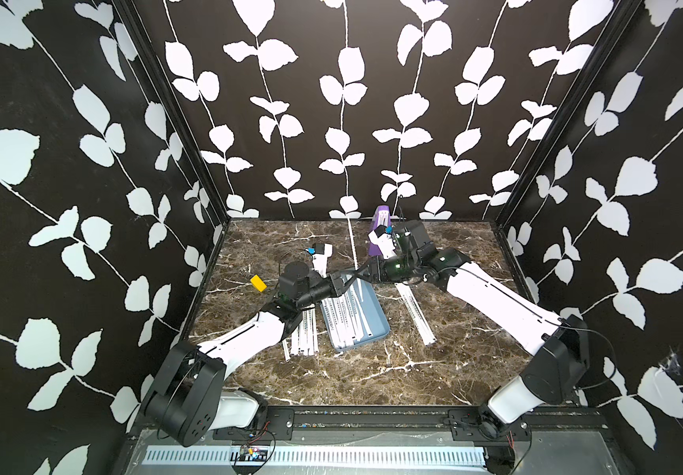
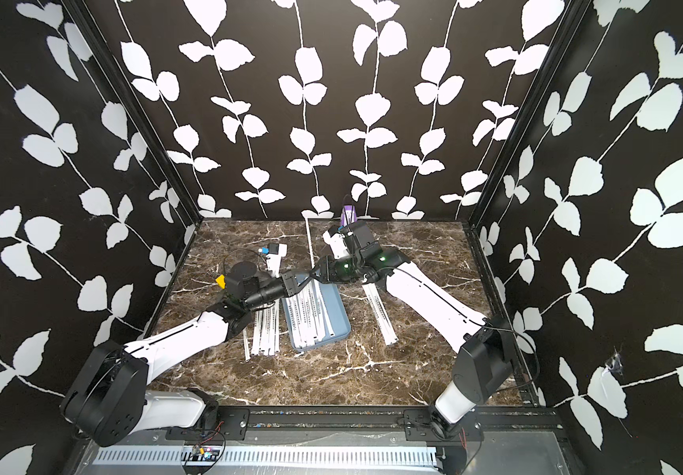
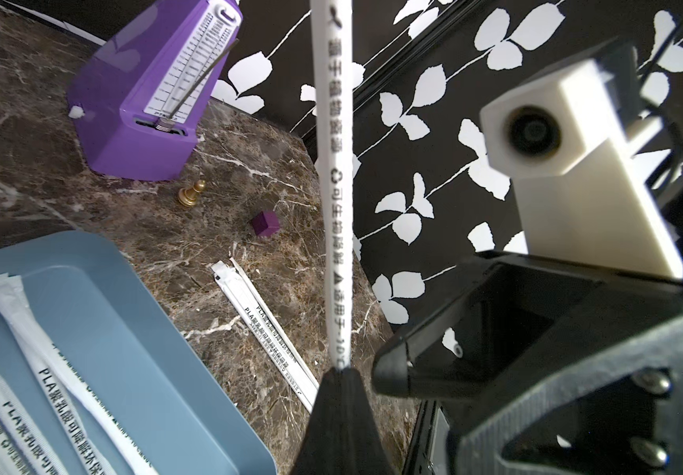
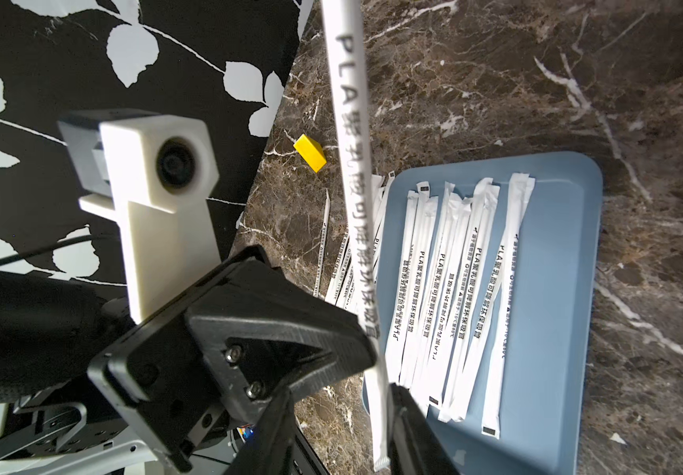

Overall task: Put the straws into the storage box
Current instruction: Place the straw in the storage box, then pick up the straw from the center of the board, then place the straw in the storage box.

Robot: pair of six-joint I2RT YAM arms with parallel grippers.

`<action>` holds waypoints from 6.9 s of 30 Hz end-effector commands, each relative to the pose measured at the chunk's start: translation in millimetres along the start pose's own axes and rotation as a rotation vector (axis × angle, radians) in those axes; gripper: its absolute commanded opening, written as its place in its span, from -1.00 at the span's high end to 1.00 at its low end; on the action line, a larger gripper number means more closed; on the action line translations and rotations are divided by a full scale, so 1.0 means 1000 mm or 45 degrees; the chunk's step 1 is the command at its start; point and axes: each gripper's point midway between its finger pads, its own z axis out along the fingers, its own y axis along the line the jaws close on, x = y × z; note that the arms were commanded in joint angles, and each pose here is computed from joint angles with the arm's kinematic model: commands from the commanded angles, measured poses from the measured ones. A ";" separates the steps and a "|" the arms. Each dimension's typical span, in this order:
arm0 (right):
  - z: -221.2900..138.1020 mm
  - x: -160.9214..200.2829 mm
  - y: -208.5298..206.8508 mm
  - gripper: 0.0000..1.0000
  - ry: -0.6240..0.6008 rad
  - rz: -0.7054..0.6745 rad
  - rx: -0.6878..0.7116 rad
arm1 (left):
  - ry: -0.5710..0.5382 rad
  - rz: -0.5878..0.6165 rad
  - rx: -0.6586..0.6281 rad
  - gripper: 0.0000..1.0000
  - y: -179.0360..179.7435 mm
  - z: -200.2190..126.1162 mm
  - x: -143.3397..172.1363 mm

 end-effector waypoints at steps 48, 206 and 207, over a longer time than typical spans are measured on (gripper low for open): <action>0.054 0.046 -0.138 0.81 0.344 -0.172 0.885 | 0.067 0.062 -0.728 0.09 0.109 -0.116 0.031; 0.080 0.051 -0.128 0.59 0.318 -0.023 0.827 | 0.397 0.178 -1.211 -0.47 0.121 -0.103 0.068; 0.070 0.051 -0.129 0.58 0.316 -0.023 0.834 | 0.389 0.196 -1.214 -0.47 0.119 -0.104 0.064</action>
